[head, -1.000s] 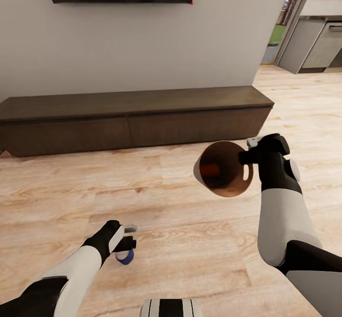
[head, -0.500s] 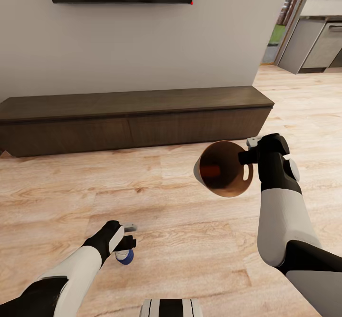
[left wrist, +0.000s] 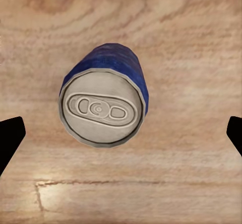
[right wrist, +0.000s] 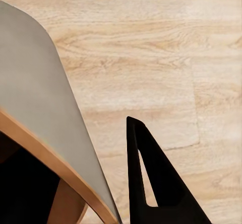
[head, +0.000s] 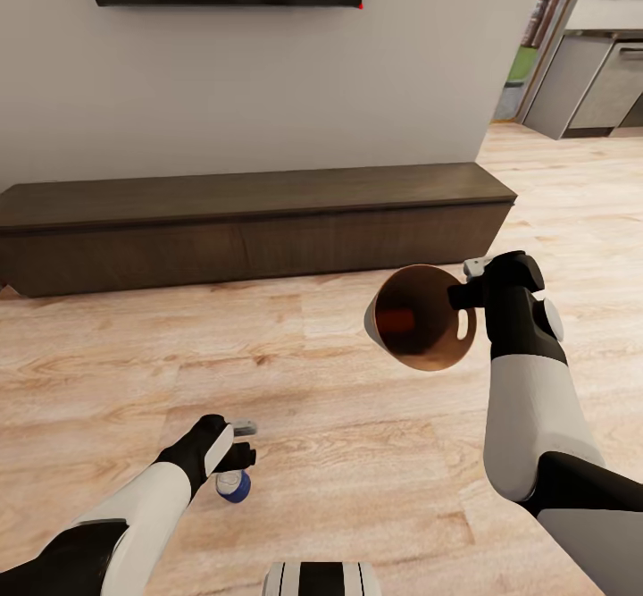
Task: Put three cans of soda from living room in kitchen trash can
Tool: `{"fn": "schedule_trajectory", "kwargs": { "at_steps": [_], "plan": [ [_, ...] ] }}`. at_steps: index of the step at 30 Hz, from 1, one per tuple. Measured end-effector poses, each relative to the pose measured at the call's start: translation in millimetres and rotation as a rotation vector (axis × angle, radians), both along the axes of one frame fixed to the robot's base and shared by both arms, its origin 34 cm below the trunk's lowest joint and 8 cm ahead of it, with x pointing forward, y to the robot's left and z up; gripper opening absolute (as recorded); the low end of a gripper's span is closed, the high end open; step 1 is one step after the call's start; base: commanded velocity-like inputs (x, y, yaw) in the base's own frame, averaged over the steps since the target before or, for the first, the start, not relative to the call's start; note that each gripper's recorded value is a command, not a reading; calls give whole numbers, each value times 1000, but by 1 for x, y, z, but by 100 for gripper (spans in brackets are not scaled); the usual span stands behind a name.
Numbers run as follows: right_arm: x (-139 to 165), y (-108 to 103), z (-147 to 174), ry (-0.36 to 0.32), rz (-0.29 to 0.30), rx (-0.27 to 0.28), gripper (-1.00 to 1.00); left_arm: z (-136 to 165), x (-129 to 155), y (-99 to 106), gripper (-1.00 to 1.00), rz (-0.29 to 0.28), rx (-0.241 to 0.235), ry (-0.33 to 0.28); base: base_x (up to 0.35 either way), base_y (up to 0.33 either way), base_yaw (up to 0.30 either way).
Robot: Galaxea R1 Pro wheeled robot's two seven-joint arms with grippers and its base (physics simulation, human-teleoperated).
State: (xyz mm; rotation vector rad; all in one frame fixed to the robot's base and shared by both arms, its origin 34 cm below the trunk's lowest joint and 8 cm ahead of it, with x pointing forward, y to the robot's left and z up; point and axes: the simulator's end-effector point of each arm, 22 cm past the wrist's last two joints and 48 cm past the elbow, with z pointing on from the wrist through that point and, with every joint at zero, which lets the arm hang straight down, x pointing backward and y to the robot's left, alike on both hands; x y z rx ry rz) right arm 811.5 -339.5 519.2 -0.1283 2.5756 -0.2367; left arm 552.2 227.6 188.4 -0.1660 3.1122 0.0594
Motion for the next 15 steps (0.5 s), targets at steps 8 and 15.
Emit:
{"fn": "schedule_trajectory", "kwargs": {
  "at_steps": [8,15],
  "plan": [
    [-1,-1,-26,35,-2,-2,-100,-17,-12,0,100,0,-1,35,1,0,0],
    [-1,-1,-47,64,-3,-1,-100,-31,-22,-1,100,-3,-2,65,0,0,0]
  ]
}}
